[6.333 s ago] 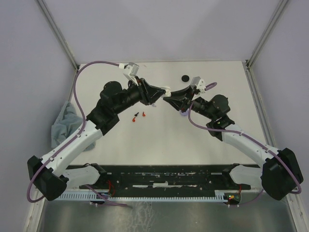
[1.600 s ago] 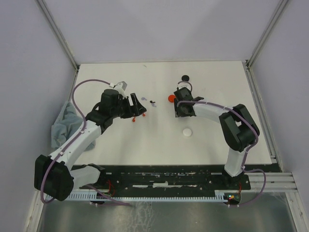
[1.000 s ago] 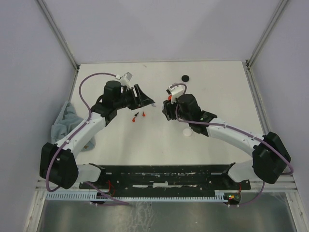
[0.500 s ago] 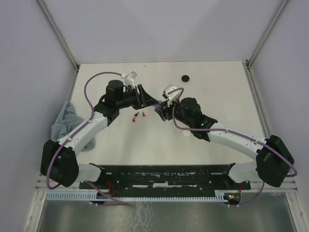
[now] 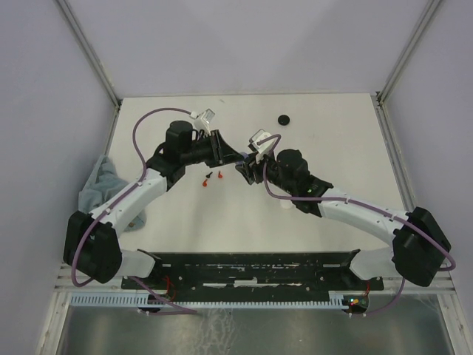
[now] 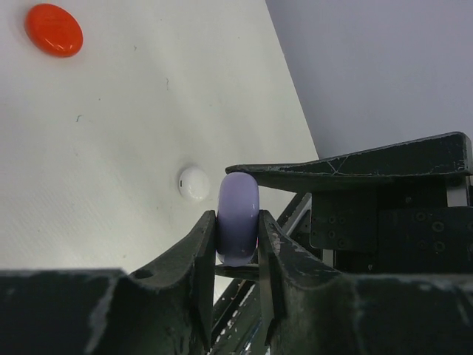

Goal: Insert the wireless bluetooth earbuds into the charging case
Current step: Pick up the charging case at the center of the board.

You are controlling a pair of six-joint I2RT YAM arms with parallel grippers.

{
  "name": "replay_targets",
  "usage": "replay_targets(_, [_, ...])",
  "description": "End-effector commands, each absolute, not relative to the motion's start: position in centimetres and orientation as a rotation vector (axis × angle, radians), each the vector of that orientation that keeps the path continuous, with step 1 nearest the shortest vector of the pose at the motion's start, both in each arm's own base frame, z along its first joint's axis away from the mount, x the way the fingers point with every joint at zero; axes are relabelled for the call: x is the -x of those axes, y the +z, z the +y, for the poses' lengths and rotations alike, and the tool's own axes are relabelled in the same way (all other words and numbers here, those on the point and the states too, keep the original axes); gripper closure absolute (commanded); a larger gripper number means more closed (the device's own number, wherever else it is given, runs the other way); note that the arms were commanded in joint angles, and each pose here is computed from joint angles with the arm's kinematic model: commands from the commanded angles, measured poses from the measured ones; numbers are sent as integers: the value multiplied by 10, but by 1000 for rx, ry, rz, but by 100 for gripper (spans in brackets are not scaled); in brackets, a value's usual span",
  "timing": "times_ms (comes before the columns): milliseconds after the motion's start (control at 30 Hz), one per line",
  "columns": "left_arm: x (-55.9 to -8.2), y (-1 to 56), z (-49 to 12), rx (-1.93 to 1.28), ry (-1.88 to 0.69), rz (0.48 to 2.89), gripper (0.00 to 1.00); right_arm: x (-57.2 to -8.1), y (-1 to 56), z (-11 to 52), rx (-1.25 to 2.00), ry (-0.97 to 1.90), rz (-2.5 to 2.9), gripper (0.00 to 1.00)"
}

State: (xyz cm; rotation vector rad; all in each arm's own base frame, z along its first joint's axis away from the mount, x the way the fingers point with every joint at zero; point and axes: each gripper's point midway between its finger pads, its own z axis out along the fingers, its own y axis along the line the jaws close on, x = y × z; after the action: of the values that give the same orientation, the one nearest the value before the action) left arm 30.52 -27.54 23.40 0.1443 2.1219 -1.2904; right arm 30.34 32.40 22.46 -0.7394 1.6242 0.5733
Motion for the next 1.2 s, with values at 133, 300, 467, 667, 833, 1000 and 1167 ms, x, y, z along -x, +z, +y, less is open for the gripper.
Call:
replay_targets(133, [-309,270,-266,-408,-1105,1995,80,-291,274,321,782,619,1495,28])
replay_targets(300, [-304,289,-260,-586,-1020,1913,84,-278,296,309,851,768,1441,22])
replay_targets(467, [-286,308,-262,-788,-1018,1797,84,-269,318,294,886,936,1374,22])
replay_targets(667, [-267,331,-263,-955,-1020,1648,84,-257,335,292,958,1051,1303,23])
replay_targets(833, [-250,342,-266,-1074,-1061,1551,84,-251,343,299,1011,1117,1261,25])
replay_targets(1000, [-242,347,-269,-1137,-1093,1486,84,-251,347,307,1024,1183,1227,28])
replay_targets(1167, [-237,355,-272,-1156,-1130,1440,84,-251,347,313,1043,1220,1198,30])
